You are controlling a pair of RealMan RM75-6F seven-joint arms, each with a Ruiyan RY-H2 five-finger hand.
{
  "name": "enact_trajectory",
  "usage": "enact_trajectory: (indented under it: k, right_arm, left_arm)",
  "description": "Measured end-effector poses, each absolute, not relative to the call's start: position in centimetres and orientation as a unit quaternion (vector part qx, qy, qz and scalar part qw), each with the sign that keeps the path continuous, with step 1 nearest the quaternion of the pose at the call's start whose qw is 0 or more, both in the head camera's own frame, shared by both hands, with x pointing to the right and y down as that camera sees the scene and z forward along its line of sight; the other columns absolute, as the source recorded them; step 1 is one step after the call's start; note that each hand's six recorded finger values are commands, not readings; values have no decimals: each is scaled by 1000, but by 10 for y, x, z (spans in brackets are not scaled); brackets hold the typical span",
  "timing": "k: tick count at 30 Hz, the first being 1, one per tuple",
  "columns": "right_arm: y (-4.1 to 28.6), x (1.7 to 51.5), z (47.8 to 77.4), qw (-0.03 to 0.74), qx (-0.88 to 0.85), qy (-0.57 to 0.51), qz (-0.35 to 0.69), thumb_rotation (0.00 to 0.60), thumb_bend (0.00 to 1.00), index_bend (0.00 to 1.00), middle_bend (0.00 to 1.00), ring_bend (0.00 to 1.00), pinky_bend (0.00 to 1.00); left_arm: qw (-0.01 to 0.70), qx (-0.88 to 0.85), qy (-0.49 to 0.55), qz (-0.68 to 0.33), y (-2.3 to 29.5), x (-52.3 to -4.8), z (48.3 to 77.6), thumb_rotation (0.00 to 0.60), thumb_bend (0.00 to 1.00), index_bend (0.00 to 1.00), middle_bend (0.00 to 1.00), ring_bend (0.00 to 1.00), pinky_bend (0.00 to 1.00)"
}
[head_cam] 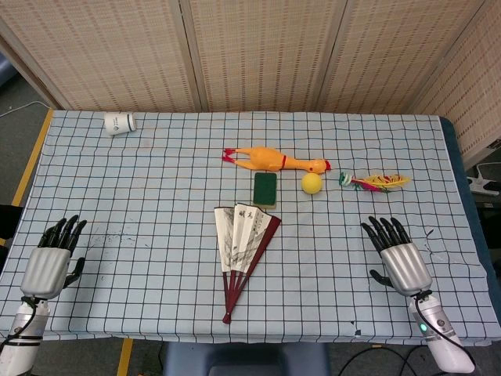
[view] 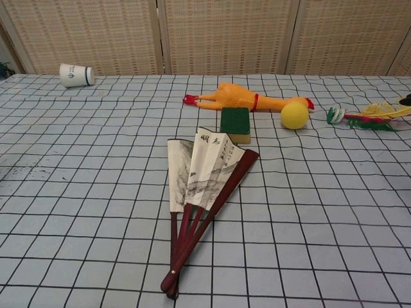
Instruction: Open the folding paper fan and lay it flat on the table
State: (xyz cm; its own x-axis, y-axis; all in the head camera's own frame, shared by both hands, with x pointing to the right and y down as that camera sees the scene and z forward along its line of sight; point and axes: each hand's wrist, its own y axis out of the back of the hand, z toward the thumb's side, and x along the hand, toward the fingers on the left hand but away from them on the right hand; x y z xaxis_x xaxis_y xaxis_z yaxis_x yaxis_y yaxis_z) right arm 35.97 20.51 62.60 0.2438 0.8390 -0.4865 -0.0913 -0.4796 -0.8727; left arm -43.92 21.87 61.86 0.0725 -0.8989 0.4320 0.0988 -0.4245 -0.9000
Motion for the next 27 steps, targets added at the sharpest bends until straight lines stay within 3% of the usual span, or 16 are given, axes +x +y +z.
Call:
enact_trajectory:
  k: [14,19,22,27]
  right_arm:
    - [208,323,645,440,-702,-256,497,600,112,23,0,0,0]
    - [205,294,656,454,-724,-238,462,600,112,170,0,0,0]
    - [200,249,666,476,-744,-215,417,600,112,251,0,0,0]
    - [194,189,686,511,-754,-180,372,600,112,308,0,0,0]
  left_arm:
    - [429,-600,337,-586,217,-436,617,600,446,0,0,0,148]
    - [431,-605,337,-579,215,-435,617,600,447,0,0,0,147]
    - [422,-602,332,-591,212,-439,625,600,448,0,0,0,147]
    - [409,-597,334,-605,207,-447,631,600,448,0,0,0,147]
